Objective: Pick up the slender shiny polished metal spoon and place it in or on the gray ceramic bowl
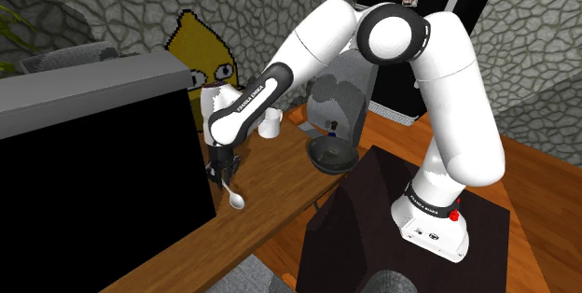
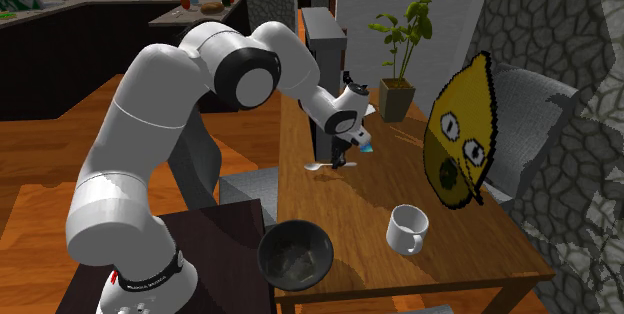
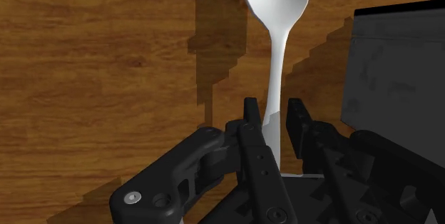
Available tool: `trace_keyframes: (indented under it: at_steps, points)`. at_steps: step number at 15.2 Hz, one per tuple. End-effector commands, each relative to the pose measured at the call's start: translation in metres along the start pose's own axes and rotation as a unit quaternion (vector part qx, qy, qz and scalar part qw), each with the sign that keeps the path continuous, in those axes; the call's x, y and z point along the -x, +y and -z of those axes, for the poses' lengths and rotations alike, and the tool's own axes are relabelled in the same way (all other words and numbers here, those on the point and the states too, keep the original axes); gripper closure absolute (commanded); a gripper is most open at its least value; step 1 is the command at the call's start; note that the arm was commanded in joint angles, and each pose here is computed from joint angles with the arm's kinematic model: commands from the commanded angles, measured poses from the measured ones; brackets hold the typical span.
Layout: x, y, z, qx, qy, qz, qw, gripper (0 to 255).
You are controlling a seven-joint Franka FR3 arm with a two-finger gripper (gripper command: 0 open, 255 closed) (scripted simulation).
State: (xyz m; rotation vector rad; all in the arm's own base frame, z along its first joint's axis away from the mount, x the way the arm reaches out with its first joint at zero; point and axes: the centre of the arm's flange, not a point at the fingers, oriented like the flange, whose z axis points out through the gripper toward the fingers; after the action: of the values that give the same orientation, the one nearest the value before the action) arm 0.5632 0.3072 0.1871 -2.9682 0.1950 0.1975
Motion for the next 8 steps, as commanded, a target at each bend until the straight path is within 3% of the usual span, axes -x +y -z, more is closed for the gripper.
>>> trace_keyframes:
  at_steps: [1, 8]
  points:
    - [0.001, -0.002, 0.01, 0.0, 0.0, 0.0, 1.0, 255]
    - [0.007, -0.008, 0.047, 0.0, 0.0, 0.0, 1.0, 255]
